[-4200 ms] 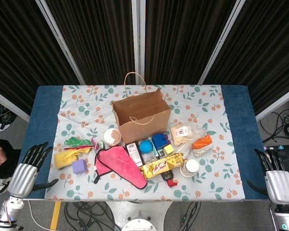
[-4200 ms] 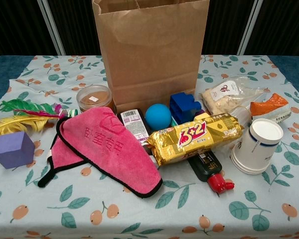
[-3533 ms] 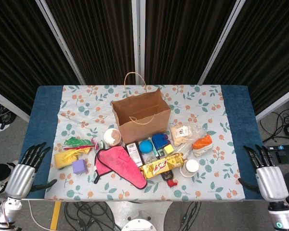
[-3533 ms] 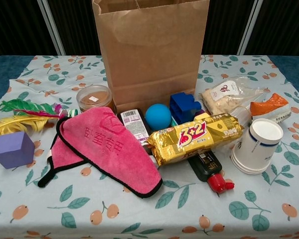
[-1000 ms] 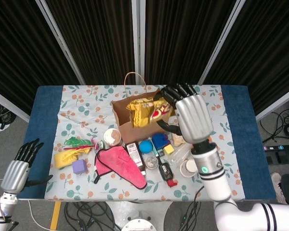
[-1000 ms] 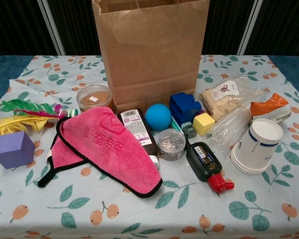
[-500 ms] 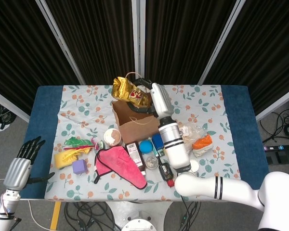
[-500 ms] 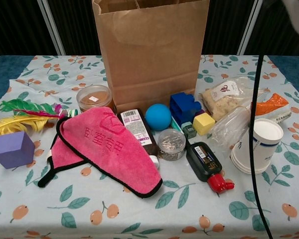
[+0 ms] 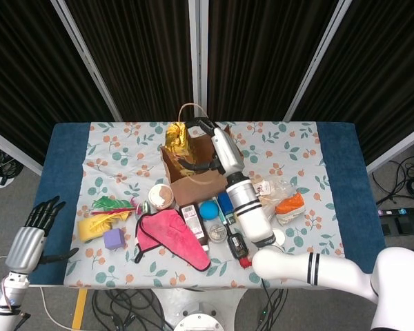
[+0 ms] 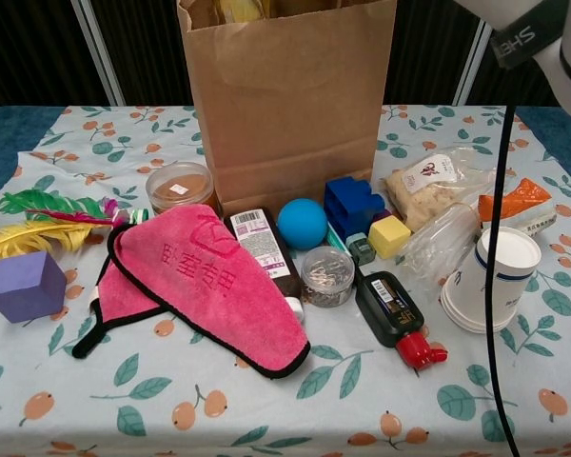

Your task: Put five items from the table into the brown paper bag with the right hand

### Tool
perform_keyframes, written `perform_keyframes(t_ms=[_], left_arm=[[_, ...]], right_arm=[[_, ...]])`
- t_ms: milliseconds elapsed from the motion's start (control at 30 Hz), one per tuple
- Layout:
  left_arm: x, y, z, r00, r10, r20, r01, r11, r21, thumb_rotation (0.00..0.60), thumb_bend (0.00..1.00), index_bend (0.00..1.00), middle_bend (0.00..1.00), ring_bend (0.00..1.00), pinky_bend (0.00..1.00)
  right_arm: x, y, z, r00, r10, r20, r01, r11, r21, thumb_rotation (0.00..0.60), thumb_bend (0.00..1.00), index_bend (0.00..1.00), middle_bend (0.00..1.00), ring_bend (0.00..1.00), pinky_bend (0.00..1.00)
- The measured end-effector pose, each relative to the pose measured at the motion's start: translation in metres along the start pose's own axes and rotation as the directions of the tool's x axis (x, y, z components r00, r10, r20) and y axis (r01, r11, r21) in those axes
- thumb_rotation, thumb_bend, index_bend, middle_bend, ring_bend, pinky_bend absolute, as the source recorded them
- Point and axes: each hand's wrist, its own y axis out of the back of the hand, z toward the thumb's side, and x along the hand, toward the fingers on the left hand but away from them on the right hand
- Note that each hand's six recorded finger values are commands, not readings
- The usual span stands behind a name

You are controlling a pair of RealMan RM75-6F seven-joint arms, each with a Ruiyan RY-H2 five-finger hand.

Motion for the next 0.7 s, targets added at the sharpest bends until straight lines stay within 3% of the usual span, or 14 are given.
perform_keyframes(t_ms=[433,700], left_arm=[[0.001,-0.001,0.003,1.000,-0.004,0.005,0.004,1.000,-0.005,0.477,0.00,0.09,0.07,0.03,0.07],[0.003,-0.005,0.007,1.000,-0.013,0.021,0.013,1.000,-0.016,0.465,0.00,0.09,0.07,0.03,0.07]], right_arm=[[0.012,0.032,0.005,0.999,-0.041,-0.036,0.041,0.999,-0.001,0.600,0.00,0.15,0.18,0.01,0.03],[0.045,0.079,0.008,0.991,-0.096,-0.091,0.101,0.994,0.051,0.600,0.00,0.15,0.18,0.01,0.02]])
